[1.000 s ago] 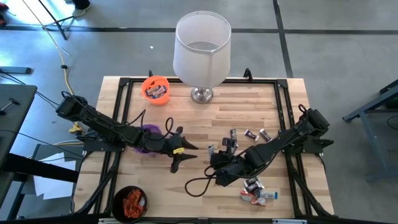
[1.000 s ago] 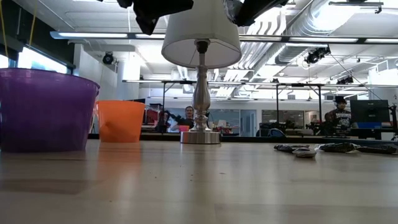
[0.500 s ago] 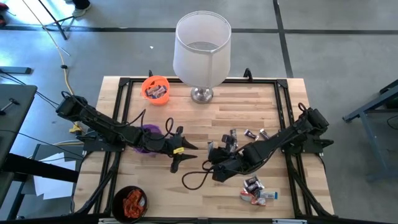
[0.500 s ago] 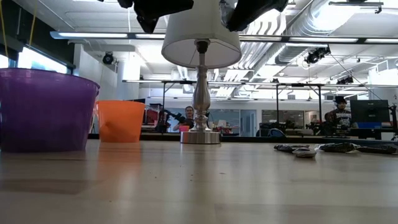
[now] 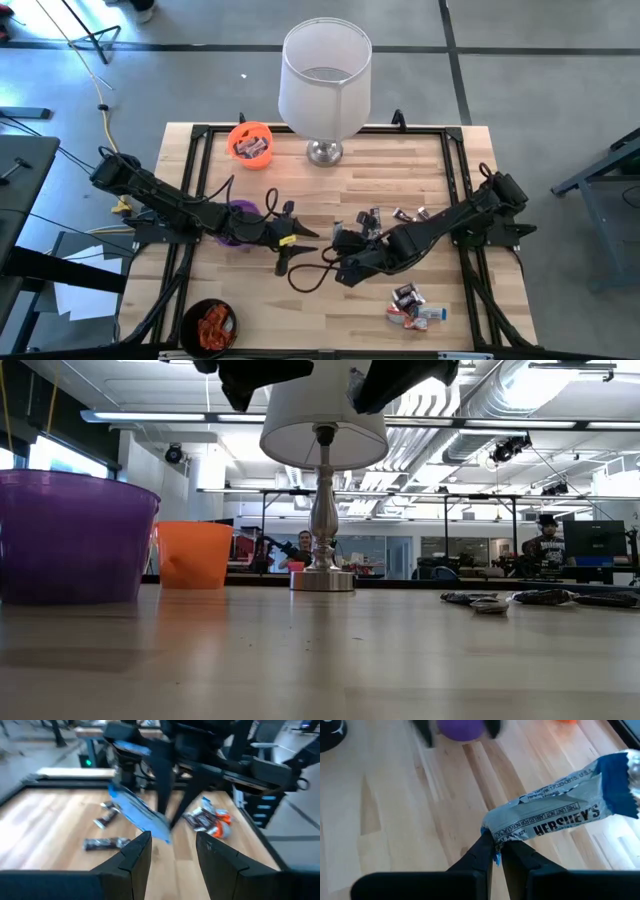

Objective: Sort candy
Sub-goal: Put the white chocolate into the orange bucket

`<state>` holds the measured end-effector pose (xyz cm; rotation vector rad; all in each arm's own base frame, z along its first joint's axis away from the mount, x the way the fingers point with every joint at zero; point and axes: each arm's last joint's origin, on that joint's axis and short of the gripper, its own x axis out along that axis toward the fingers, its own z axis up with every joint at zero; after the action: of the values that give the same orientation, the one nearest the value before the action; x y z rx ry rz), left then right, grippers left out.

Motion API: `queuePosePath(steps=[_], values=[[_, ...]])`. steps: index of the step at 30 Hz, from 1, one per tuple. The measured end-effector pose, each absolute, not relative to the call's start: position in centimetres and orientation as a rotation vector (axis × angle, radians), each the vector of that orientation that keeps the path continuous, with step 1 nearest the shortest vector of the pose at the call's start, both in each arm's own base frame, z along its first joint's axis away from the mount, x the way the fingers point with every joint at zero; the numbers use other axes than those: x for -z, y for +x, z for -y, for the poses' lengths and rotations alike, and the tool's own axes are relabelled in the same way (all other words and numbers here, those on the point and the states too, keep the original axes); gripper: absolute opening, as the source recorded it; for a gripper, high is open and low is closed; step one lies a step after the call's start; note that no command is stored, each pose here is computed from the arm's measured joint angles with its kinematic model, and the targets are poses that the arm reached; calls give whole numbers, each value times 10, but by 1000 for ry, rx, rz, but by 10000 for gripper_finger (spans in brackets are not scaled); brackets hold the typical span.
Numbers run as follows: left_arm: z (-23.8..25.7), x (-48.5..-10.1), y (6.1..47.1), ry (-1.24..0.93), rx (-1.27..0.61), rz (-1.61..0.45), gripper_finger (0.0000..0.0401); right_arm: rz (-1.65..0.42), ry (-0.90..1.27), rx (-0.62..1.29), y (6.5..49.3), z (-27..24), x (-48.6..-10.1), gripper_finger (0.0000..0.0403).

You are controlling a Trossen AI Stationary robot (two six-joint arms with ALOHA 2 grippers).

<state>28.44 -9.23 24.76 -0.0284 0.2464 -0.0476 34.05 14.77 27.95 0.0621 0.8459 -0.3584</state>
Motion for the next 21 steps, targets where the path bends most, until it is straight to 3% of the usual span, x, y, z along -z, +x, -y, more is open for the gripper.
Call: queuePosePath(steps=[6, 12, 21], values=[[86, -253, 287, 23, -8, -191, 142, -787, -80, 292, 344, -155, -284, 28], [82, -263, 292, 32, 78, -73, 142, -744, -242, 299, 340, -165, -286, 28], [74, -260, 298, -9, 74, -69, 142, -716, -354, 335, 338, -167, -288, 28]])
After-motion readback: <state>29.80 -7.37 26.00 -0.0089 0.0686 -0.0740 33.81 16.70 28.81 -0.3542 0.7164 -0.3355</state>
